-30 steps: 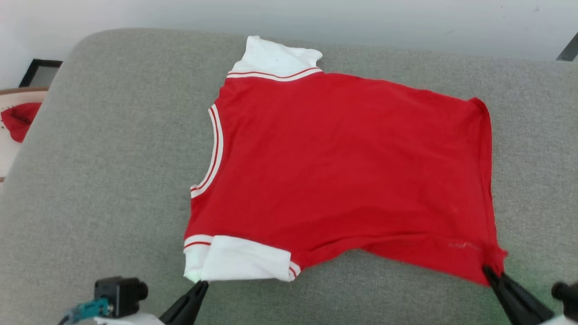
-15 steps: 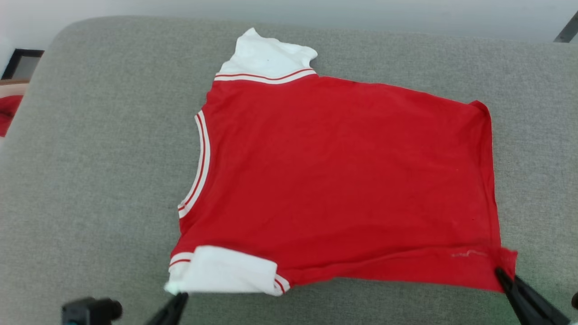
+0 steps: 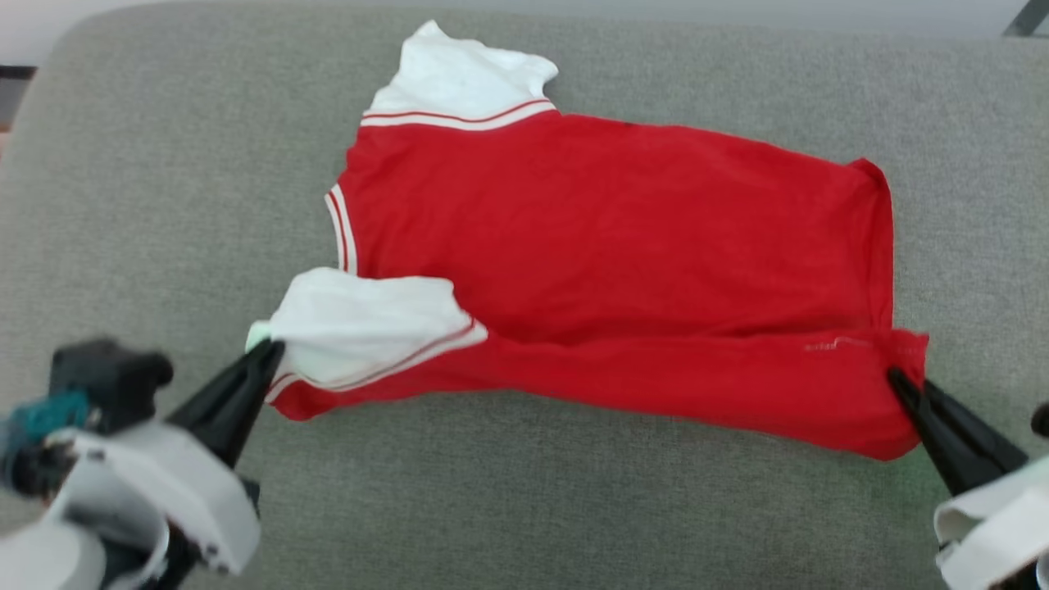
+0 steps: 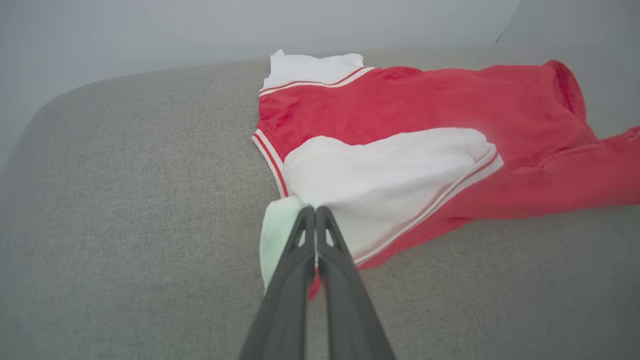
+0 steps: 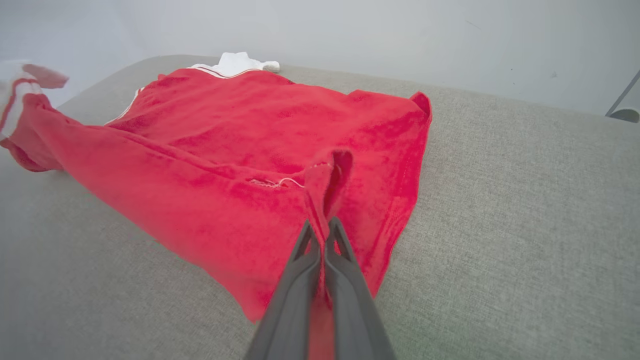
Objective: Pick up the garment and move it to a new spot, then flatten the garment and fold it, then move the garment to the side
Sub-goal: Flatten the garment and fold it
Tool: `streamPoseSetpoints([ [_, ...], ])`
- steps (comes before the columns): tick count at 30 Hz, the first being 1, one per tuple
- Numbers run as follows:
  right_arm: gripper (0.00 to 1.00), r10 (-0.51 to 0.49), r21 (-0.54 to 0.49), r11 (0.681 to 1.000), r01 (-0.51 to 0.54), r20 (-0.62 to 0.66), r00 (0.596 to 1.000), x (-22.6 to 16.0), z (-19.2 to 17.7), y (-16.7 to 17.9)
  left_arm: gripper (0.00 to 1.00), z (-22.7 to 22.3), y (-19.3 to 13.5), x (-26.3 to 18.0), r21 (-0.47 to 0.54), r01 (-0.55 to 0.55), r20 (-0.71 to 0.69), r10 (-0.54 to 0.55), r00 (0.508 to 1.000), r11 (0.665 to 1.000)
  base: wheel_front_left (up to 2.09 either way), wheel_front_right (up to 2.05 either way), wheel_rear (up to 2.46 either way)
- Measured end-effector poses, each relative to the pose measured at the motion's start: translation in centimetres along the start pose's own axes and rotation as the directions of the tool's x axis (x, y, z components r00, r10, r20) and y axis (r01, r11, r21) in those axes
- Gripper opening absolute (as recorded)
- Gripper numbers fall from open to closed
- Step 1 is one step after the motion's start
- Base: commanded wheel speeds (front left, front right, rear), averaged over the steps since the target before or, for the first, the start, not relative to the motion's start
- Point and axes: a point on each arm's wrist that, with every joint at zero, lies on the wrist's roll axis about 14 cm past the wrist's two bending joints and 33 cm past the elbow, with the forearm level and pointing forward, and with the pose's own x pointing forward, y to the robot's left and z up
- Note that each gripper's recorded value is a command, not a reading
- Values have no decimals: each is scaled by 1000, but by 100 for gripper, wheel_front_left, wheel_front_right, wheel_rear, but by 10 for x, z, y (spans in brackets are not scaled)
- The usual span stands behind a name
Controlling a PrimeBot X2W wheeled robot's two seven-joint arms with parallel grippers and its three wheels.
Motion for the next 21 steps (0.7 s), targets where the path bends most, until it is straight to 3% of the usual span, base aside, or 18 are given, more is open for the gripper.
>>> streamPoseSetpoints([
  [8,0,-30,-25,999,29,-42,999,23,-3,-19,0,-19,7,52,73,62,-111,-53,992,995,0,0,0],
  [19,0,-57,-3,998,57,-117,992,33,-23,-30,0,-64,-2,89,21,121,-263,-111,958,992,0,0,0],
  [21,0,-58,0,998,59,-127,990,33,-24,-30,17,-64,-2,91,2,117,-265,-112,958,993,0,0,0],
])
